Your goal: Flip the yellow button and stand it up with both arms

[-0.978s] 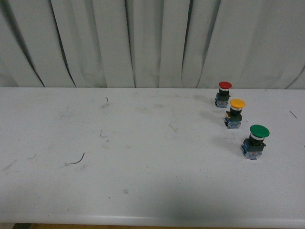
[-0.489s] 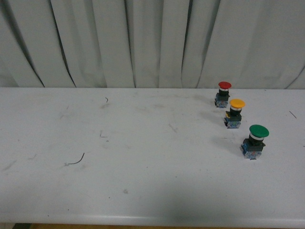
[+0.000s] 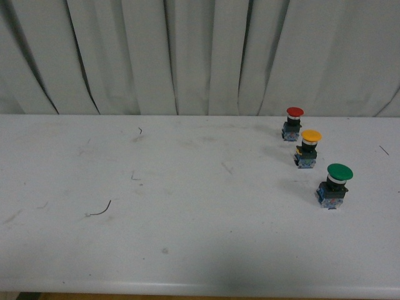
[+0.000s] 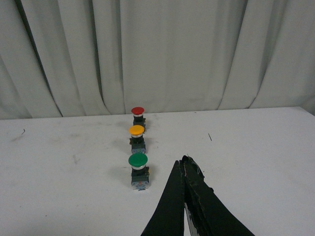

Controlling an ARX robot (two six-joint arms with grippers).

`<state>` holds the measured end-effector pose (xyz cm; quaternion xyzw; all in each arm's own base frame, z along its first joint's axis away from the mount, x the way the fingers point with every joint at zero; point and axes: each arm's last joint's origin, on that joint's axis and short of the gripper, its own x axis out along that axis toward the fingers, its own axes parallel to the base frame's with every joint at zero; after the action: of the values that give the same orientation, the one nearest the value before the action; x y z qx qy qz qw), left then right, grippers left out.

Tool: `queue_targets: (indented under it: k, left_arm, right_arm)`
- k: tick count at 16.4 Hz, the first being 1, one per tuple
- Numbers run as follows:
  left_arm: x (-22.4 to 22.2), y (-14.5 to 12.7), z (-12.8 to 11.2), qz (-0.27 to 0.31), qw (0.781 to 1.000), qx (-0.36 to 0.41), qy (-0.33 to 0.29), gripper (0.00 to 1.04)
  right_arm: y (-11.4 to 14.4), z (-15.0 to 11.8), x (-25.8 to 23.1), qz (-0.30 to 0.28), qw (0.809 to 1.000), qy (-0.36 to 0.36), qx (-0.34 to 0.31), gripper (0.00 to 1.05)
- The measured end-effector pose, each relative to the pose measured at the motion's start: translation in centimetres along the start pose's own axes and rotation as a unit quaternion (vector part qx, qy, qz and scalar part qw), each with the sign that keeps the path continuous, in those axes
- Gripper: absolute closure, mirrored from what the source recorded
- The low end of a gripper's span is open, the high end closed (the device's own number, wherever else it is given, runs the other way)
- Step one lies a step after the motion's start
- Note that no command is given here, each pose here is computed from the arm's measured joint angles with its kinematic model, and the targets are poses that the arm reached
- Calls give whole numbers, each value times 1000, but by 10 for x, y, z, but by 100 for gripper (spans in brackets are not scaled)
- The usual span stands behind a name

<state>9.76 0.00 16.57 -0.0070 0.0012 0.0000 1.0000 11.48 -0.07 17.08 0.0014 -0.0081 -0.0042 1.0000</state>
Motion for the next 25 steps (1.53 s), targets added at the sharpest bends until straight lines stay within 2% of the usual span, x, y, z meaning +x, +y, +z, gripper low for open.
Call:
queue_targets:
  k: [11,12,14,19,25]
  left_arm:
    - [0,0,0,0,1000,0,0,7]
    - [0,0,0,0,1000,0,0,7]
    - [0,0,0,0,1000,0,0,7]
    - [0,0,0,0,1000,0,0,7]
    - [0,0,0,0,1000,0,0,7]
  right_arm:
    - [0,-4,-18,2,1000,6,0,103]
    - [0,-4,-18,1,1000,6,0,94]
    - [0,-4,-18,1,1000,6,0,65]
    - [0,-4,-18,1,1000,6,0,6]
    - [0,-4,-18,1,1000,6,0,6]
